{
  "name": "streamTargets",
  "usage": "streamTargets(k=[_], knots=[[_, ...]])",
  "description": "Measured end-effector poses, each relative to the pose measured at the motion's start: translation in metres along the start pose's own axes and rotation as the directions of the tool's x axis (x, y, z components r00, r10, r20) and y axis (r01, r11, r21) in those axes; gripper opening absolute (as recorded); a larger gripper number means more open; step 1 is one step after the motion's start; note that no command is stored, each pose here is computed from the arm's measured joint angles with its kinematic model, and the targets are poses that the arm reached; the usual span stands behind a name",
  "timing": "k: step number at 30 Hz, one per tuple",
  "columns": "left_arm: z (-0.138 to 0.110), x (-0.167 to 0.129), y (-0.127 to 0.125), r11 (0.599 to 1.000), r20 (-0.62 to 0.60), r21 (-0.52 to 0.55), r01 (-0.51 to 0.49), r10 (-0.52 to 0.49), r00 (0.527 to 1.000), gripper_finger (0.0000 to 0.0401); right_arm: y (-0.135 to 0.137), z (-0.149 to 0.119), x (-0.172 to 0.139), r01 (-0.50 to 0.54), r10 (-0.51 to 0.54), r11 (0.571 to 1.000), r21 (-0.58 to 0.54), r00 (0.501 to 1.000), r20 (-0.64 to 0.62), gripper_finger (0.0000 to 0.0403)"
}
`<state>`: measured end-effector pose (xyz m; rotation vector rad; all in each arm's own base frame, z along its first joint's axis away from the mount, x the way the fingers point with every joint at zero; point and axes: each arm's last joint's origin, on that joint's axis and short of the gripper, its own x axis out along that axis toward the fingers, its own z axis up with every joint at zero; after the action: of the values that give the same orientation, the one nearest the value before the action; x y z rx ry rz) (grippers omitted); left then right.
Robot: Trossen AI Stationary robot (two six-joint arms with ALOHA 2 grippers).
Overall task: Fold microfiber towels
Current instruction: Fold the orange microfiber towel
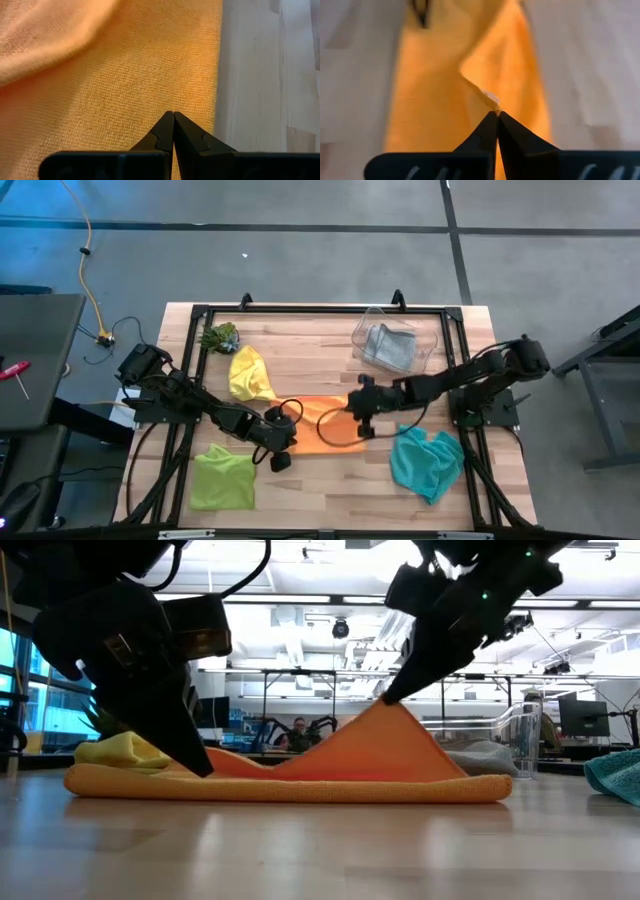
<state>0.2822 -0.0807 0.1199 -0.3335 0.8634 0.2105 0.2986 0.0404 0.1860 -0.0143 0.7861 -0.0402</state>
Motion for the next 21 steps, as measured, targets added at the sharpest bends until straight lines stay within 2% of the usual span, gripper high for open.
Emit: streamTargets(k=[5, 8, 14, 21], knots=[[0.000, 0.000, 0.000, 1.000, -0.001, 0.003, -0.001, 0.001, 1.000, 0.0000, -0.021, -0.004, -0.002, 0.061, -0.055, 0.994, 0.094, 0.996, -0.069, 0.0000], [0.000, 0.000, 0.000, 1.000, -0.001, 0.004, -0.002, 0.002, 1.000, 0.0000, -0.026, -0.008, -0.001, 0.080, -0.067, 0.989, 0.126, 0.992, -0.105, 0.0000], [0.000, 0.000, 0.000, 1.000, 0.000, 0.004, -0.002, 0.002, 1.000, 0.0000, -0.031, -0.013, -0.001, 0.124, -0.082, 0.956, 0.265, 0.983, -0.166, 0.0000], [0.000, 0.000, 0.000, 1.000, -0.001, 0.028, -0.006, 0.006, 1.000, 0.0000, -0.034, -0.021, -0.003, 0.262, -0.194, 0.915, 0.306, 0.952, -0.236, 0.0000]])
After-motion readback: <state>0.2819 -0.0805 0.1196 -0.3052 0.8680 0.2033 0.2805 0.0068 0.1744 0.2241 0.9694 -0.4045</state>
